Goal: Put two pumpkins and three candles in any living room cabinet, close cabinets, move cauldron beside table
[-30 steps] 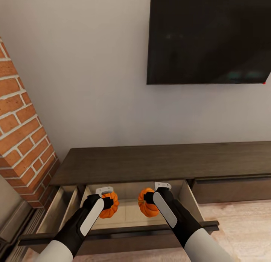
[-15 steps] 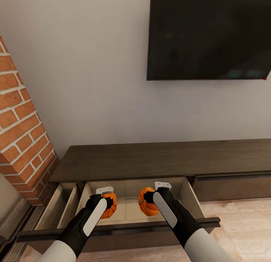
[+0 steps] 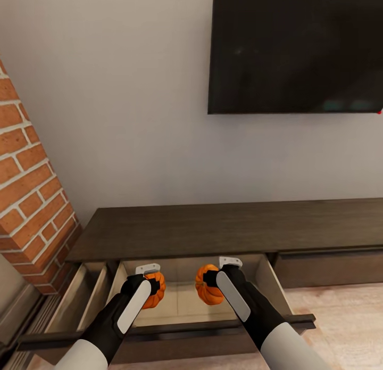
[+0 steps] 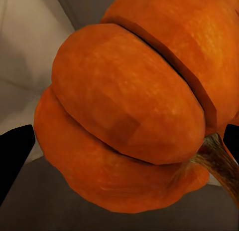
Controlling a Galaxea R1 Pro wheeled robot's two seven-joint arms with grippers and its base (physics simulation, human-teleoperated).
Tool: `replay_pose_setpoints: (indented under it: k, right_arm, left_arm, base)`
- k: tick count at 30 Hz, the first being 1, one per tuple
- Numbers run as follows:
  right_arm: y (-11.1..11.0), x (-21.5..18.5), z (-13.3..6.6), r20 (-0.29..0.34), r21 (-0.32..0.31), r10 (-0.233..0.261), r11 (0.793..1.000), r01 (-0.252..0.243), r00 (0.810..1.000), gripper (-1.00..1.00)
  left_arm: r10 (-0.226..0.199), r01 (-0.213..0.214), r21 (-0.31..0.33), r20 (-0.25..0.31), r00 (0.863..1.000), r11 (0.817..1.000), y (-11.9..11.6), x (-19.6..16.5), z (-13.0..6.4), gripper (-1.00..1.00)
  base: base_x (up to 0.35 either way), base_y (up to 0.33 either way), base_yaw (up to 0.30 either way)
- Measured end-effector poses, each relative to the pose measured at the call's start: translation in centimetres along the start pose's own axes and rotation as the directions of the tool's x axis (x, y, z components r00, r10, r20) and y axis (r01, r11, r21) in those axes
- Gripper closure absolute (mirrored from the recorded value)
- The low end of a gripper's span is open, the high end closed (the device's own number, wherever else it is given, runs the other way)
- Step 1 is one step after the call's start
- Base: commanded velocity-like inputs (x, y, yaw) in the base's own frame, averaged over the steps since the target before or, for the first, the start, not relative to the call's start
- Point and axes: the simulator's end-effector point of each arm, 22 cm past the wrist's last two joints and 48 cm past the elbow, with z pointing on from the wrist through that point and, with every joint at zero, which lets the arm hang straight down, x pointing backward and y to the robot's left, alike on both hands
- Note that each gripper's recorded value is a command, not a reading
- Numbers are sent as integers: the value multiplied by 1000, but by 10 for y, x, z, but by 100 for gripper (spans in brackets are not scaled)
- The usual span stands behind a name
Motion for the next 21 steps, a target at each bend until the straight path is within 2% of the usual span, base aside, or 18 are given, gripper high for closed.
replay_pose_setpoints:
  k: [5,21]
  right_arm:
    - [0,1,0,-1,-1,1,1000,-1,1000,100]
    - [-2,24,27,-1,-1,1,1000,-1,1000,100]
  left_arm:
    - [0,0,1,1,1000,1000,-1,0,0,100]
    - [0,0,2,0,1000,1000,-1,23,27,100]
  base:
    - [20,0,0]
    - [0,0,0]
